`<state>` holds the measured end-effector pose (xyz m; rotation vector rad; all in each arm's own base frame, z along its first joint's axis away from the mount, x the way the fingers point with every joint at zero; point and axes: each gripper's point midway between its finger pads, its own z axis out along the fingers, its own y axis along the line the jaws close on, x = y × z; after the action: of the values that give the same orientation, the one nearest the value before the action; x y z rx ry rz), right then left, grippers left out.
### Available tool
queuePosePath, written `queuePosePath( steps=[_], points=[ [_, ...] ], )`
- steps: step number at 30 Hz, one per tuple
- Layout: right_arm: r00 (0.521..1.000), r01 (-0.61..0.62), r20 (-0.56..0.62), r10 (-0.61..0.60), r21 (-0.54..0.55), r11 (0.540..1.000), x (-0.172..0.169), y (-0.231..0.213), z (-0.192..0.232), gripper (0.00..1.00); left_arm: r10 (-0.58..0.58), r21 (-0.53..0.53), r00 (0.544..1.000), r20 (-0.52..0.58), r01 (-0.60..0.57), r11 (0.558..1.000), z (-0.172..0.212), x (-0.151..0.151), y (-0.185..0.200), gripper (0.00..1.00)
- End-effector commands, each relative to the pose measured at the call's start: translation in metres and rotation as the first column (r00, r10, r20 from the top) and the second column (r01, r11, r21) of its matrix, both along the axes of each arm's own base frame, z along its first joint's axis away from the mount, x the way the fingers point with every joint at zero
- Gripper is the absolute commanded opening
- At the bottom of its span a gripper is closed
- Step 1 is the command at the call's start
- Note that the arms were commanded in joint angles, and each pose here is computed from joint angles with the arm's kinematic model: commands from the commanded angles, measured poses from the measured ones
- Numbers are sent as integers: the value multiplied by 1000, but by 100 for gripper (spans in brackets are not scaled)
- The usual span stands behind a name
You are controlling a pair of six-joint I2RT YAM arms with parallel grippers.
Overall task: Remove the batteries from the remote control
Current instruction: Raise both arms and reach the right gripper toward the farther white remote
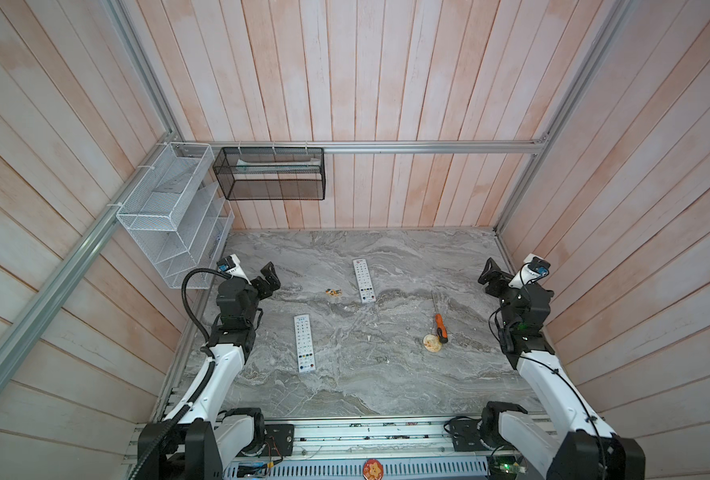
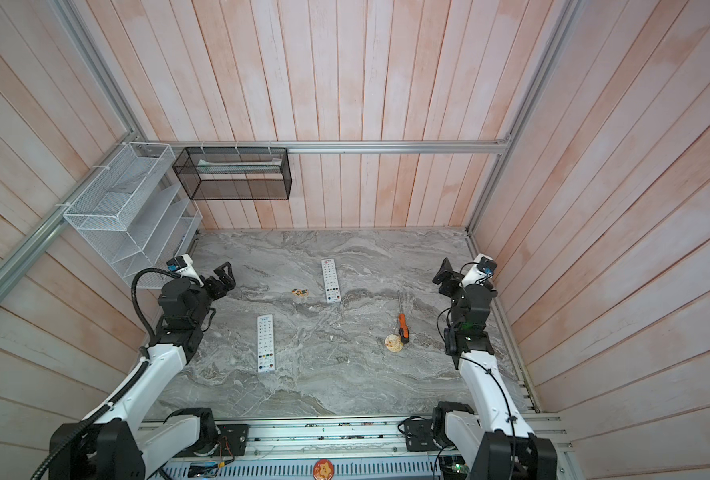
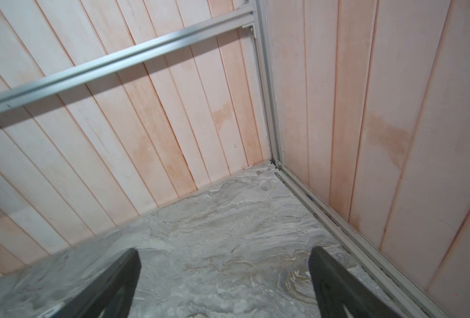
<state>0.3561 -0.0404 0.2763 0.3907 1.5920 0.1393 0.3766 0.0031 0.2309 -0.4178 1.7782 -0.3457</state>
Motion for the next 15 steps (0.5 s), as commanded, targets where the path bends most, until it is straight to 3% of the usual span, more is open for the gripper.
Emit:
queuePosePath(
  steps=[1, 6, 9, 15],
  points=[
    [957, -148, -225, 183, 166, 975, -19, 35, -38, 96, -159, -205, 980, -123, 132, 970, -11, -17, -35, 100],
    [868, -269, -330, 370, 314, 910, -34, 70, -45, 94, -309, -228, 941, -137, 273, 935, 0, -36, -72, 100],
    [787, -328, -386, 481, 398, 857, -41, 92, -56, 94, -403, -241, 901, -163, 359, 901, 0, -50, -99, 100],
    [631, -412, -531, 566, 388, 824, -50, 140, -84, 94, -522, -284, 818, -241, 455, 844, -25, -75, -141, 100]
  ],
)
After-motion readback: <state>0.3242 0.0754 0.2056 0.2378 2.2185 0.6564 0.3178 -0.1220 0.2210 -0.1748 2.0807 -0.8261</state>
